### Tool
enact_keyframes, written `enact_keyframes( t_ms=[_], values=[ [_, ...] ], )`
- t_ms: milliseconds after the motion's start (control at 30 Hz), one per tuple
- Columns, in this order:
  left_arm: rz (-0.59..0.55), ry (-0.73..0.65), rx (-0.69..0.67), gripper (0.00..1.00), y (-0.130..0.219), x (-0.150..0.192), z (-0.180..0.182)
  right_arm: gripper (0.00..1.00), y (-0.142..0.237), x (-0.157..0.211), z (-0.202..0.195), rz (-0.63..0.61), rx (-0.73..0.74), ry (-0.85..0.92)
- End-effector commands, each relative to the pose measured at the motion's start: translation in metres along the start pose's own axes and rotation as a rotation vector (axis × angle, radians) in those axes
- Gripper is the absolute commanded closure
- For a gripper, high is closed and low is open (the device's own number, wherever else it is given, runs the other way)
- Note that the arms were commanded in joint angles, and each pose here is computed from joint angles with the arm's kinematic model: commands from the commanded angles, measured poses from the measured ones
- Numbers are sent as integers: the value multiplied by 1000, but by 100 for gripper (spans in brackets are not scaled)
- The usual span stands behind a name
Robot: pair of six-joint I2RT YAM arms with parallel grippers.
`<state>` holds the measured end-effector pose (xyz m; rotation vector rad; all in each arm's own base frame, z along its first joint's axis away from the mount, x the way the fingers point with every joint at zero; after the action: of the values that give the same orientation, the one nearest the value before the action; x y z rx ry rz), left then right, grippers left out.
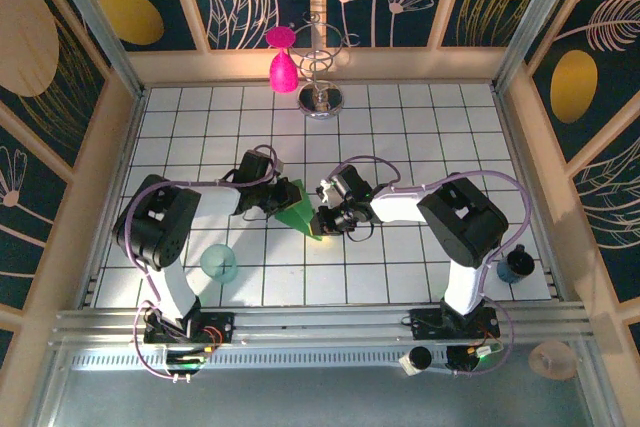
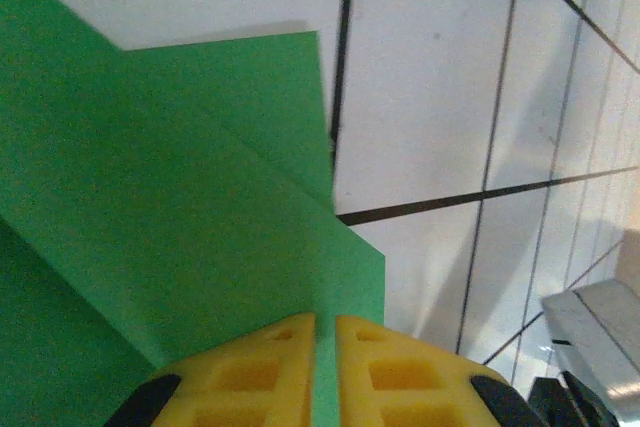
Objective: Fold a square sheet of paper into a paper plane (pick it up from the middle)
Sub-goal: Fourth fold the wing at the center of the table.
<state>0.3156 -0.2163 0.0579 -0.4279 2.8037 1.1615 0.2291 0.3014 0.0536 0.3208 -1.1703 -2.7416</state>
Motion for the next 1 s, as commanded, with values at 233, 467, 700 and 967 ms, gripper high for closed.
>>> enact_keyframes(
  t_ms=[233,467,700,967],
  values=[
    [1,26,-25,85,-4,-2,4,70,46,-12,29,-150,-44,-15],
    [-2,18,-9,85,-2,-3,1,64,56,-9,1,-196,26,-142],
    [-8,14,5,84,2,-1,-2,67,42,2,-1,-115,-30,-177],
    [-18,7,48,81,7,-2,-11,70,24,11,4,-24,-47,-126]
  ],
)
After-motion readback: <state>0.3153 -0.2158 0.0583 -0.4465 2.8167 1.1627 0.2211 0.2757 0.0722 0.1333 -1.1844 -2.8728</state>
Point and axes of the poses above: each hand's point on the last joint's axis, 136 mm out from that joint toward the fingers, its own y axis back along the fingers, its own z axis along the line the jaws close on, x = y × z, the point moved 5 cm from there along y, back along the fingers, and after that the axes turned 4 degrees about -y, right-handed, at the moved point
